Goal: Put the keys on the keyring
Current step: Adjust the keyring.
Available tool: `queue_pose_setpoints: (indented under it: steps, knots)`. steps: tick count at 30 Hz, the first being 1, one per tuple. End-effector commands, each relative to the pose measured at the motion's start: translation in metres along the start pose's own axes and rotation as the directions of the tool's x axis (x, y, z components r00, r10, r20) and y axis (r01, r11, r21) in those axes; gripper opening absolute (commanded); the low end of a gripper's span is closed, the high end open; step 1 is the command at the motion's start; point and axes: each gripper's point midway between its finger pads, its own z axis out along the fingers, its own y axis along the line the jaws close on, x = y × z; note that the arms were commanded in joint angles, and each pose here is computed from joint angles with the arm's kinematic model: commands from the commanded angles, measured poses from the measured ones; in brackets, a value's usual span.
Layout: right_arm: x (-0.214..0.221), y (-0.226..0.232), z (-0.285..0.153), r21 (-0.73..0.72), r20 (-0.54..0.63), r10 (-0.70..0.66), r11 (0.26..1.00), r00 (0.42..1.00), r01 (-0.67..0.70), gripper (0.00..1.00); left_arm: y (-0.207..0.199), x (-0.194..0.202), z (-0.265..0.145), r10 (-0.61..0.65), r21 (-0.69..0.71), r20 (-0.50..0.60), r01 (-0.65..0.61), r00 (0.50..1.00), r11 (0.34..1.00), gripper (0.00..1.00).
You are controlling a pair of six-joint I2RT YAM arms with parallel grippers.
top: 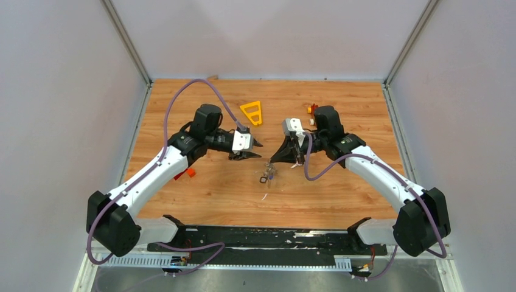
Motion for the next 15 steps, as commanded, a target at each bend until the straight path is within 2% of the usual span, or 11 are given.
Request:
queue_pose_setpoints:
  steps: [1,8,12,15]
  knots:
    - [-0.022,0.01,-0.001,-0.081,0.062,-0.082,0.993,0.995,0.087,0.0,-0.004,-0.004,0.003,0.055,0.029,0.043,-0.056,0.998,0.998,0.44]
    - [-0.023,-0.001,0.0,-0.011,0.055,-0.061,0.998,0.997,0.062,0.0,-0.015,-0.011,0.011,0.012,0.083,0.127,-0.023,0.992,0.996,0.4]
    - [-0.025,-0.006,-0.001,0.02,0.06,-0.044,0.999,0.997,0.043,0.0,-0.007,-0.012,0.017,-0.016,0.028,0.152,0.012,0.988,1.0,0.32]
    - [-0.027,-0.008,0.0,0.03,0.065,-0.034,0.999,0.997,0.032,0.0,-0.003,-0.011,0.019,-0.042,0.007,0.154,0.041,0.987,0.999,0.31]
